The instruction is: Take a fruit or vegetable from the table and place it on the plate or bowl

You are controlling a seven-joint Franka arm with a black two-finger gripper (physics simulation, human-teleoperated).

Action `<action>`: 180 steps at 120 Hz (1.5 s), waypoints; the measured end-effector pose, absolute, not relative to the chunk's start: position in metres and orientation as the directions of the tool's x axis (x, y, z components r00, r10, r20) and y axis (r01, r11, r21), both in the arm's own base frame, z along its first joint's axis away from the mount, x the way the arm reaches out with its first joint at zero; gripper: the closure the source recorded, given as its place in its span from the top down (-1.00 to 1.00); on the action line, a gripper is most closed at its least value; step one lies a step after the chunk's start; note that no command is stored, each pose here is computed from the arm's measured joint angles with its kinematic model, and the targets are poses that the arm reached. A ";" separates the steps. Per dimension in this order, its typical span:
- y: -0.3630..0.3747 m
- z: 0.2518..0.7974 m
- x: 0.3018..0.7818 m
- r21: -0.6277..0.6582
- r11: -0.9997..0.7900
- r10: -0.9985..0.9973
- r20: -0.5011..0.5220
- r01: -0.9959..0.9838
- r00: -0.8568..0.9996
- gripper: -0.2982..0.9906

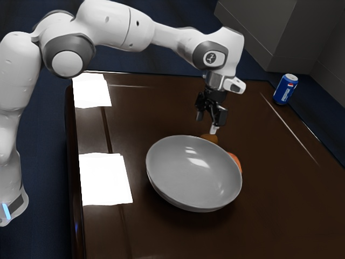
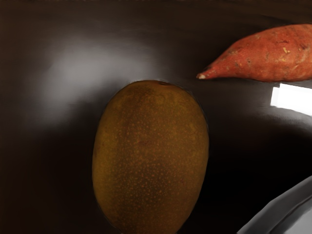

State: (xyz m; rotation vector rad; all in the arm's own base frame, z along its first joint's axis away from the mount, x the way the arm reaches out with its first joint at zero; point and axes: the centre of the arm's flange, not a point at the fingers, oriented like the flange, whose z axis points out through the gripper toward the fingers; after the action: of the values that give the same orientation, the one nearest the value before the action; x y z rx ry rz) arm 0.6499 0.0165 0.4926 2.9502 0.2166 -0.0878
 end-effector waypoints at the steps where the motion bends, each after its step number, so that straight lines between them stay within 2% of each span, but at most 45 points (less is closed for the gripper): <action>1: 0.016 0.492 0.650 0.175 -0.973 0.140 -0.070 0.150 0.988 0.54; 33: 0.016 0.479 0.658 0.137 -0.979 0.145 -0.045 0.150 0.988 0.54; 106: 0.016 0.419 0.677 0.119 -0.980 0.150 -0.077 0.159 0.986 0.54; 110: 0.015 0.418 0.677 0.119 -0.981 0.147 -0.077 0.156 0.986 0.49; 135: 0.016 0.418 0.679 0.116 -0.981 0.146 -0.067 0.153 0.987 -0.10; 156: 0.017 0.442 0.678 0.114 -0.983 0.142 -0.027 0.145 0.989 -0.17; 169: 0.008 0.485 0.669 0.119 -0.986 0.122 0.034 0.117 0.992 -0.20; 180: -0.030 0.523 0.656 0.116 -0.992 0.055 0.082 0.045 0.995 -0.22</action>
State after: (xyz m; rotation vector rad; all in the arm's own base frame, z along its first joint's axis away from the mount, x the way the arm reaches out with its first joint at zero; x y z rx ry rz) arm 0.6557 -0.0295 0.5228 3.0241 0.0763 0.1291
